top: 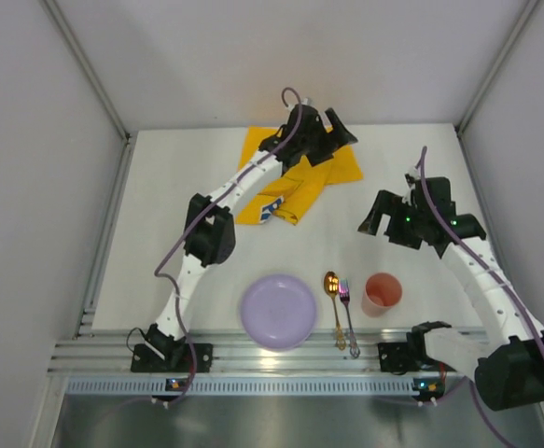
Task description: Set the dinner table for one person
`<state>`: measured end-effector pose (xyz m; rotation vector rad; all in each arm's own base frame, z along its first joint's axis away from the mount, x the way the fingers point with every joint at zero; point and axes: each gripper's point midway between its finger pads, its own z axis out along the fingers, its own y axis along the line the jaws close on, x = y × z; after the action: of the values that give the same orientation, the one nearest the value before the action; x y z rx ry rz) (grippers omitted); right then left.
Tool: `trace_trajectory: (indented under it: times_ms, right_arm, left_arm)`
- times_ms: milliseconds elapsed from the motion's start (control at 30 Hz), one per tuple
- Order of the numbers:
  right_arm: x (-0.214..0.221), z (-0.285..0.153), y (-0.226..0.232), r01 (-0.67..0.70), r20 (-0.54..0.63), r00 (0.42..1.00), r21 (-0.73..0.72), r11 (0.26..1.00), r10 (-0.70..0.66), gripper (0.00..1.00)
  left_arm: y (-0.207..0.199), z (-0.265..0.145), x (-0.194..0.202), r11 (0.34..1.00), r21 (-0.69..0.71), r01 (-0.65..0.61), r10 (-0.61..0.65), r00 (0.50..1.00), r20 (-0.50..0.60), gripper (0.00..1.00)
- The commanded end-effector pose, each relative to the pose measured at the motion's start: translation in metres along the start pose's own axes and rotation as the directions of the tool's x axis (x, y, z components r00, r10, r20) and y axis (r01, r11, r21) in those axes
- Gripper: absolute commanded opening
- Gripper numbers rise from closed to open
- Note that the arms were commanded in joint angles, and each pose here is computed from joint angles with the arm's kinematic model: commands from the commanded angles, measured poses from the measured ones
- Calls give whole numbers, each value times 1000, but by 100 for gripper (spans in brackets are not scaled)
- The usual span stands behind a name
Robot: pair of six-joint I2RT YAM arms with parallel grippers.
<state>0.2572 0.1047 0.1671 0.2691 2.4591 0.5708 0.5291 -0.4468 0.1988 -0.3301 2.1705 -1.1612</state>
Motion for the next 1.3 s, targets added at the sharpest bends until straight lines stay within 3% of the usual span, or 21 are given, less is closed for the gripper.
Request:
trace_trajectory:
  times_ms: [0,100,167,300,400,533,700,1067,1267]
  right_arm:
    - [-22,0,11,41,44,998,-25,999,-40,100]
    - [-36,10,21,17,36,999,-43,999,-15,100]
    - [-55,22,26,-28,32,999,-44,999,30,100]
    - [-109,49,44,-160,55,984,-149,976,170,100]
    - [-148,79,41,-258,83,958,-183,949,276,100]
    - [-197,113,23,-301,181,931,-104,948,316,98]
    - [-223,175,-8,-360,197,915,10,933,351,95]
    - [-210,254,-52,-394,154,916,173,903,370,91]
    - [-194,281,-43,-375,97,926,171,911,364,85]
  left_arm:
    - [-27,-69,-87,997,6,-70,68,977,200,99]
    - [-9,-114,-122,982,-139,-127,163,943,290,99]
    - [28,-137,-136,958,-262,-111,187,940,285,99]
    - [117,-180,-134,862,-491,-125,242,953,182,99]
    - [174,-201,-121,799,-584,-144,258,959,115,99]
    - [218,-208,-103,786,-601,-144,220,974,54,98]
    - [245,-200,-72,794,-587,-160,142,987,-77,96]
    - [284,-177,-52,788,-589,-180,101,981,-165,94]
    - [308,-157,-45,798,-578,-170,55,976,-211,87]
